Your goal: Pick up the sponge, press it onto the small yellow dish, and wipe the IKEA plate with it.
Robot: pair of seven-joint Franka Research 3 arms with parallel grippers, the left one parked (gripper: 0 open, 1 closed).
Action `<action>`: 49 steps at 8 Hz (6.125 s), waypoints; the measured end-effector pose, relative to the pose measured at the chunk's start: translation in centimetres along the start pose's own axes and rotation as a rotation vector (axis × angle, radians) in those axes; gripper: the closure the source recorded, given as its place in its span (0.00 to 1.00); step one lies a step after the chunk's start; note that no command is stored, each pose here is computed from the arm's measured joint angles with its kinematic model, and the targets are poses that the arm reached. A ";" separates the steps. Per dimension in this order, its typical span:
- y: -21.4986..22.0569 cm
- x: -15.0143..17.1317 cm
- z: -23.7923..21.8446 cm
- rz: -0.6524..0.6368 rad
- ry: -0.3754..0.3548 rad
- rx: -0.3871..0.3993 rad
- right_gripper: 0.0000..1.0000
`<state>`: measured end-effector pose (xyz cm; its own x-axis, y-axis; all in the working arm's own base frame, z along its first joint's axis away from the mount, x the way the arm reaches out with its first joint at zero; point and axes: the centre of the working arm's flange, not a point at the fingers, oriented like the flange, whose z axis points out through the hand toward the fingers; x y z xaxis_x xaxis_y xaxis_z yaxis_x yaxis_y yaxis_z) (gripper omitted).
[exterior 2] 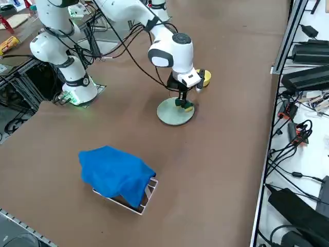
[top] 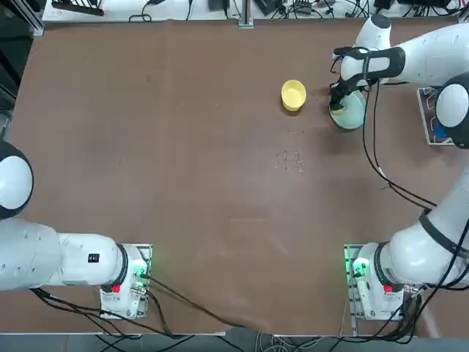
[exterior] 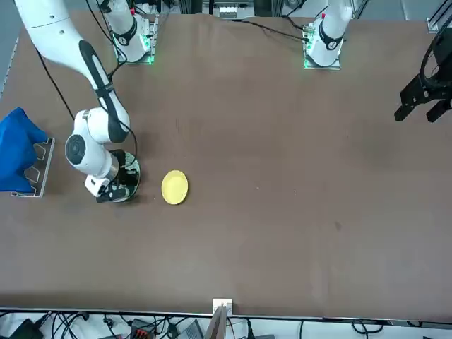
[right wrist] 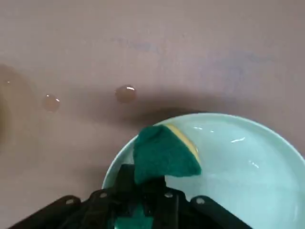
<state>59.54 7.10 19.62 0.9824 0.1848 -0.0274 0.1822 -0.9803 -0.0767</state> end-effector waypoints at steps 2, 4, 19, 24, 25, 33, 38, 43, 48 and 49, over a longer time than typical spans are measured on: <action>-0.6 -1.1 0.0 -0.002 -0.014 0.001 0.91; -1.0 -2.8 -0.3 -0.003 -0.029 0.000 0.91; 9.4 -5.0 -0.6 -0.081 -0.025 0.017 0.91; 7.2 -1.7 -0.5 -0.124 0.012 0.036 0.91; 6.6 -1.4 -0.5 -0.128 0.015 0.038 0.91; 1.5 0.8 -2.1 -0.109 -0.005 0.050 0.91; 0.7 2.6 -8.4 -0.111 -0.023 0.046 0.91; -7.9 0.8 -12.6 -0.061 -0.041 0.029 0.91; -21.1 -6.8 -9.3 0.059 0.034 -0.002 0.91; -21.8 -8.7 -7.8 0.080 0.037 -0.006 0.91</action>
<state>47.34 26.34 29.31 0.9947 0.1030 0.0034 0.1030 -0.9922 -0.0699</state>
